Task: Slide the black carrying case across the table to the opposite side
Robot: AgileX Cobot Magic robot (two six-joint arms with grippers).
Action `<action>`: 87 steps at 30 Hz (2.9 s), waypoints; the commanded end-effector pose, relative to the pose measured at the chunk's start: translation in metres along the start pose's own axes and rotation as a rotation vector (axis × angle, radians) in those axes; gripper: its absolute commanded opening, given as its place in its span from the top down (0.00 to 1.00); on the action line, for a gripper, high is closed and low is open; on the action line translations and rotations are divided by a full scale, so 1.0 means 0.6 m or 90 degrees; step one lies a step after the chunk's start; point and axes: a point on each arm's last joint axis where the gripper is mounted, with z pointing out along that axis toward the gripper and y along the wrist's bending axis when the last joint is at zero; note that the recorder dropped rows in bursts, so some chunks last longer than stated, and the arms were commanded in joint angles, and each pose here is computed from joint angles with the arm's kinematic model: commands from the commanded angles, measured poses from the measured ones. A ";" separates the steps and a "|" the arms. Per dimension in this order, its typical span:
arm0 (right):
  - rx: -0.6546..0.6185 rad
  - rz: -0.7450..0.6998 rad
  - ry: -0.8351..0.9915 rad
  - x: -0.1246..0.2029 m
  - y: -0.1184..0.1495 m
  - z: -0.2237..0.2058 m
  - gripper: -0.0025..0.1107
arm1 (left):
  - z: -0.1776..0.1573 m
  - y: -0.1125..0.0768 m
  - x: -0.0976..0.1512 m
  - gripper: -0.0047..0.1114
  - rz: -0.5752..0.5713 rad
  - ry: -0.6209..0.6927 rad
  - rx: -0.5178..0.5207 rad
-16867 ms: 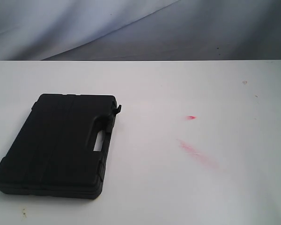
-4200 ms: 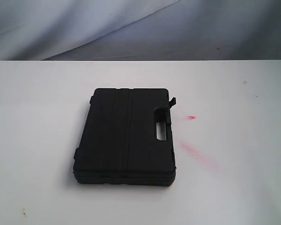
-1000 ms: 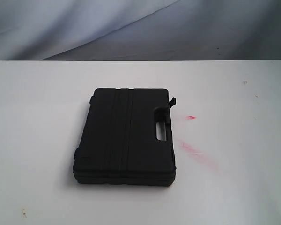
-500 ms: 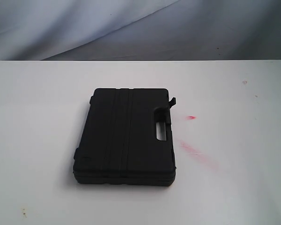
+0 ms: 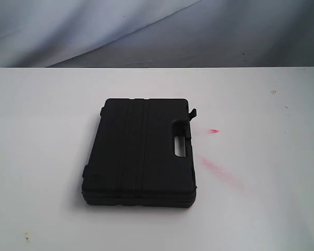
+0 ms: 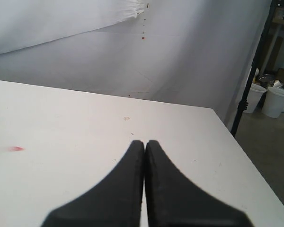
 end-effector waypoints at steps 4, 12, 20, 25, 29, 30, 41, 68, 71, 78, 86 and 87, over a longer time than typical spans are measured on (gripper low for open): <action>0.002 0.006 0.000 0.002 0.000 0.000 0.98 | 0.000 -0.001 0.002 0.96 -0.006 0.000 0.005; 0.002 0.006 0.000 0.002 0.000 0.000 0.98 | 0.000 0.005 0.002 0.96 -0.006 -0.002 -0.018; 0.002 0.006 0.000 0.002 0.000 0.000 0.98 | 0.000 0.008 0.002 0.96 -0.006 -0.001 -0.032; 0.002 0.006 0.000 0.002 0.000 0.000 0.98 | 0.000 0.010 0.001 0.96 0.038 -0.002 -0.042; 0.002 0.006 0.000 0.002 0.000 0.000 0.98 | 0.000 0.010 0.001 0.96 0.041 -0.002 -0.042; 0.002 0.006 0.000 0.002 0.000 0.000 0.98 | 0.000 0.010 0.001 0.96 0.041 -0.002 -0.042; 0.002 0.006 0.000 0.002 0.000 0.000 0.98 | 0.000 0.010 0.001 0.96 0.040 -0.002 -0.042; 0.022 0.369 -0.191 -0.039 -0.017 -0.007 0.98 | 0.000 0.010 0.001 0.96 0.040 -0.002 -0.042; 0.028 0.491 -0.210 -0.040 -0.023 -0.008 0.98 | 0.000 0.010 0.001 0.96 0.040 -0.002 -0.042; 0.023 0.199 -0.330 -0.167 -0.034 -0.060 0.98 | 0.000 0.010 0.001 0.96 0.042 -0.002 -0.042; 0.088 -0.072 -0.343 -0.241 -0.045 -0.114 0.98 | 0.000 0.010 0.001 0.96 0.040 -0.002 -0.042; 0.084 -0.070 -0.341 -0.240 -0.045 -0.113 0.98 | 0.000 0.010 0.001 0.96 0.040 -0.002 -0.042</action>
